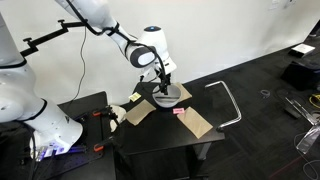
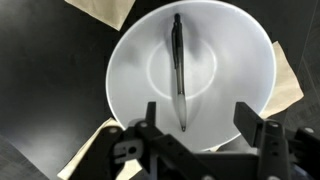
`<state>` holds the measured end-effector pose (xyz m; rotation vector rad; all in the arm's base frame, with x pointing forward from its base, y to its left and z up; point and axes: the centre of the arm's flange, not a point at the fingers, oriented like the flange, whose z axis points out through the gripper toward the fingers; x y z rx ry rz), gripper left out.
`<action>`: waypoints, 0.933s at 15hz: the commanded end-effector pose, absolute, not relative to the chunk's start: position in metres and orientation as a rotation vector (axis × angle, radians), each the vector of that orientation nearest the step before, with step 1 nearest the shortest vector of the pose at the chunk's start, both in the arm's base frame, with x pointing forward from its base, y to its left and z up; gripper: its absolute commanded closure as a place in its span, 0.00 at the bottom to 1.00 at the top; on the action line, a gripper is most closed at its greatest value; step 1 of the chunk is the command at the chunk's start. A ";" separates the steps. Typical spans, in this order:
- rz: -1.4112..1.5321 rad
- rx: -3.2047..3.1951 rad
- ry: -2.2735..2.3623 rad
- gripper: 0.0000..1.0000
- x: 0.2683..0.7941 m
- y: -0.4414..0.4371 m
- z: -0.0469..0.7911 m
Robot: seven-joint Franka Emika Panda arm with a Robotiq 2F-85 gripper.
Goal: Pick the marker and put it in the bowl
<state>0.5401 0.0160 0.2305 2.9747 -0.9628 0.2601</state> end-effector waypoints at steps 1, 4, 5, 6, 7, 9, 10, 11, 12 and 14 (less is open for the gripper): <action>0.330 2.989 -0.940 0.00 0.530 0.016 0.273; 0.406 3.002 -0.934 0.00 0.524 0.016 0.310; 0.431 3.010 -0.932 0.00 0.521 0.016 0.323; 0.456 3.012 -0.935 0.00 0.516 0.016 0.337; 0.469 3.010 -0.943 0.00 0.512 0.015 0.348; 0.495 3.017 -0.940 0.00 0.502 0.014 0.369; 0.508 3.027 -0.925 0.00 0.497 0.014 0.377; 0.516 3.034 -0.911 0.00 0.493 0.015 0.384; 0.522 3.044 -0.900 0.00 0.489 0.016 0.388; 0.543 3.027 -0.928 0.00 0.507 0.019 0.377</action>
